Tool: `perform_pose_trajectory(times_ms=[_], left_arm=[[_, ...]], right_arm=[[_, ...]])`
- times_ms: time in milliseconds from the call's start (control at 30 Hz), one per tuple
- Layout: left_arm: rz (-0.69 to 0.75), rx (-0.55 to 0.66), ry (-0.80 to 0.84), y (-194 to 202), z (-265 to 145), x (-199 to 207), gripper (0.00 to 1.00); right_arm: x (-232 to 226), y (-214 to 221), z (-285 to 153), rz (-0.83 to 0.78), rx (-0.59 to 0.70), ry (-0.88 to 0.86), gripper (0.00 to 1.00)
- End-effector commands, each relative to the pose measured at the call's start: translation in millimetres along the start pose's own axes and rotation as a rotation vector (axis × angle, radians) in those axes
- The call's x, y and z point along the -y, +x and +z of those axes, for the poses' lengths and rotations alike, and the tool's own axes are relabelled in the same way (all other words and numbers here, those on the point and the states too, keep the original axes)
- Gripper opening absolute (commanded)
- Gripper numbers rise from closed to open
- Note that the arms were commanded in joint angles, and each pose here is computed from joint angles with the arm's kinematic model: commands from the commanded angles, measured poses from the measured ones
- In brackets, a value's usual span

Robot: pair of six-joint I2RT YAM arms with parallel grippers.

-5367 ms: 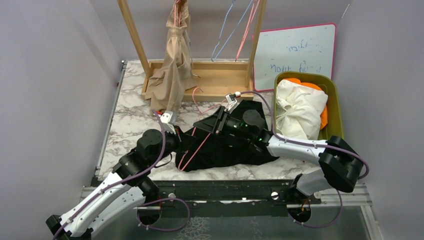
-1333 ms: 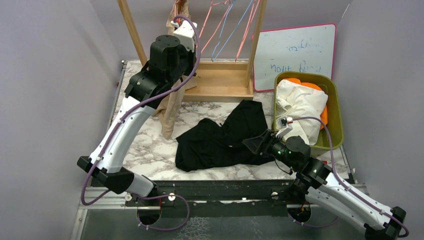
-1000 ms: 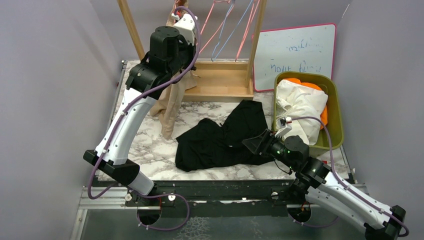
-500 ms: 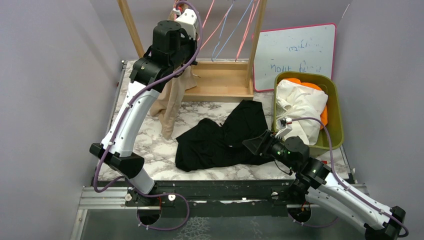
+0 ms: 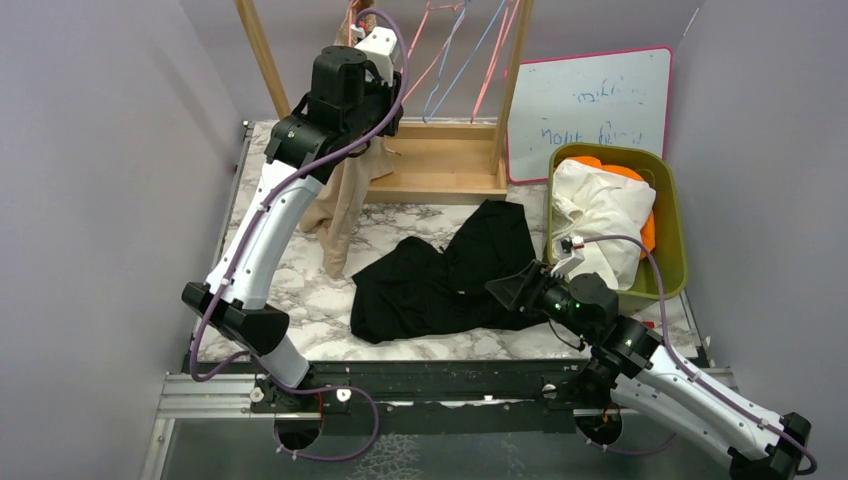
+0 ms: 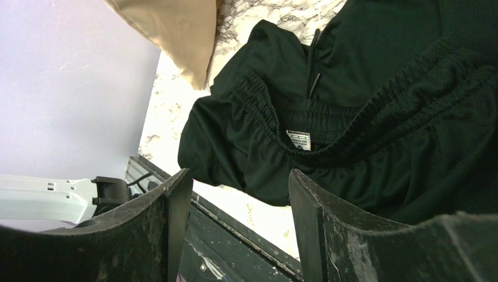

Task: Remove the shorts from the hanger
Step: Place the hanger on the clothes rod.

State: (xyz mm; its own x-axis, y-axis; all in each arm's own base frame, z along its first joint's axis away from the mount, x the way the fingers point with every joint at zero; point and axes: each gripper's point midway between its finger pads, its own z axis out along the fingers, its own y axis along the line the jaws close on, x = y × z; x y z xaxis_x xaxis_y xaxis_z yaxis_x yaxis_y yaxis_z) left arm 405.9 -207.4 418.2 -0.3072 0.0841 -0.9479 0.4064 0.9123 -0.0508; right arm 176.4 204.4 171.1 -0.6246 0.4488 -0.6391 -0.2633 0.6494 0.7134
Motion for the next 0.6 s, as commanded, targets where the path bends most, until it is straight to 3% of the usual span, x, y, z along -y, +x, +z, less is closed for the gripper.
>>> perform_pose_trajectory(times_ms=[0,233,367,567], left_arm=[[-0.026,0.022,0.026,-2.0,-20.8,2.7,0.39],[-0.030,0.006,0.015,17.1,-42.7,-0.9,0.62],[-0.034,-0.018,0.030,44.0,-55.1,0.1,0.72],[-0.072,0.029,0.022,65.1,-79.2,-3.0,0.91]], right_arm=[[9.2,-1.5,0.3,-0.031,0.011,0.041,0.64],[12.7,-4.3,3.3,-0.112,-0.028,0.103,0.71],[10.8,2.8,10.2,-0.159,-0.098,0.116,0.81],[11.7,16.6,26.6,-0.205,-0.215,0.153,0.86]])
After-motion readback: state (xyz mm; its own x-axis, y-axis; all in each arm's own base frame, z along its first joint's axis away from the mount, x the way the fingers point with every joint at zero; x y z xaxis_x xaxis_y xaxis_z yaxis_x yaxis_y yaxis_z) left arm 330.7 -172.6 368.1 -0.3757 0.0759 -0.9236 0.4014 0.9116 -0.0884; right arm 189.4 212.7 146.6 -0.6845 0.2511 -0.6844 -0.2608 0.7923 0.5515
